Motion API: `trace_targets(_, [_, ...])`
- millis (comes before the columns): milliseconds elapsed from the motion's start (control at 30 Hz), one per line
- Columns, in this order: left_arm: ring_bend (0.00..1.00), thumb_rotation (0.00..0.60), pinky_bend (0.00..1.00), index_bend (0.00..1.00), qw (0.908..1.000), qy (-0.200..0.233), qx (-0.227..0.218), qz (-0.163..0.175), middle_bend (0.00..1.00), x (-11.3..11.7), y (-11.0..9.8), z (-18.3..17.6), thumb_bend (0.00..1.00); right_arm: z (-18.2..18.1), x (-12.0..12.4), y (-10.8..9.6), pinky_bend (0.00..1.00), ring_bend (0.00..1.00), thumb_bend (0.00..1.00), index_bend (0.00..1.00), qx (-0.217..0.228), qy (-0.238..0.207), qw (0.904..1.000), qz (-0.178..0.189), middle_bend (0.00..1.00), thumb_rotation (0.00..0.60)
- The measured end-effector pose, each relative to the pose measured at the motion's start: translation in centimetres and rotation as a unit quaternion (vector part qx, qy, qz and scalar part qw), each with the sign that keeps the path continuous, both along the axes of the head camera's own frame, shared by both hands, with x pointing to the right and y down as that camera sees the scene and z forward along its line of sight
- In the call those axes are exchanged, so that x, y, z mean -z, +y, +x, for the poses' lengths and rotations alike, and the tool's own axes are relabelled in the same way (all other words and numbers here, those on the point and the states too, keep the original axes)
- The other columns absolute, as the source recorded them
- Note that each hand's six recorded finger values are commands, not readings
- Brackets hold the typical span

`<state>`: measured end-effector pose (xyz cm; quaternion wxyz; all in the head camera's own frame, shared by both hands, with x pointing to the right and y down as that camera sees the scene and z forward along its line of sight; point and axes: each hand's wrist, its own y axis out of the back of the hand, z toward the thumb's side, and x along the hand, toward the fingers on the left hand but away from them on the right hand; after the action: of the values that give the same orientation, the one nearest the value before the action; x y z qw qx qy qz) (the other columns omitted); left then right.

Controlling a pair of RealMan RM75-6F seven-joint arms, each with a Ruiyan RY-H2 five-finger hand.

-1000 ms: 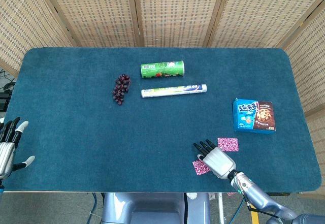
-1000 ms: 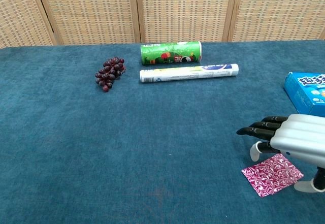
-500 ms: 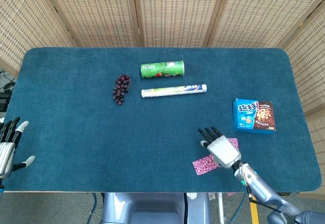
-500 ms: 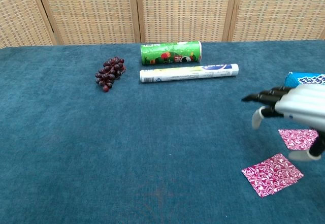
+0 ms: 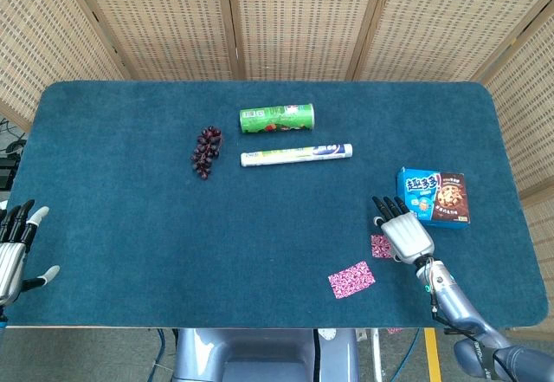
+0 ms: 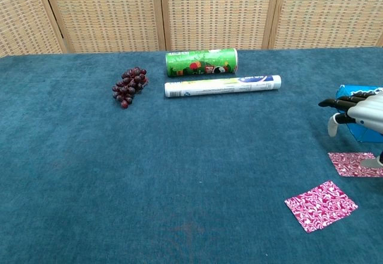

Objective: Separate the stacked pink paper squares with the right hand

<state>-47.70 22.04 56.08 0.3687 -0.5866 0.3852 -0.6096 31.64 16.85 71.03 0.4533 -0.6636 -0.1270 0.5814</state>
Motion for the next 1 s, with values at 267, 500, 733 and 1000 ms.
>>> trace_targets(267, [0.00,0.600,0.00,0.10,1.0000,0.000,0.000,0.000,0.00,0.0,0.0,0.0,0.13,0.5,-0.7,0.7,0.08,0.00,0.26,0.32,0.001,0.014,0.9998,-0.017,0.00,0.600])
trace_targets(500, [0.00,0.600,0.00,0.10,1.0000,0.000,0.000,0.000,0.00,0.0,0.0,0.0,0.13,0.8,-0.3,1.0,0.08,0.00,0.26,0.32,0.002,0.020,0.9996,-0.021,0.00,0.600])
trace_targets(733, [0.00,0.600,0.00,0.10,1.0000,0.000,0.000,0.000,0.00,0.0,0.0,0.0,0.13,0.7,0.2,1.1,0.08,0.00,0.26,0.32,0.000,0.017,0.9996,-0.022,0.00,0.600])
trace_targets(1000, [0.00,0.600,0.00,0.10,1.0000,0.000,0.000,0.000,0.00,0.0,0.0,0.0,0.13,0.7,0.0,1.6,0.08,0.00,0.26,0.32,0.007,0.025,0.9993,-0.029,0.00,0.600])
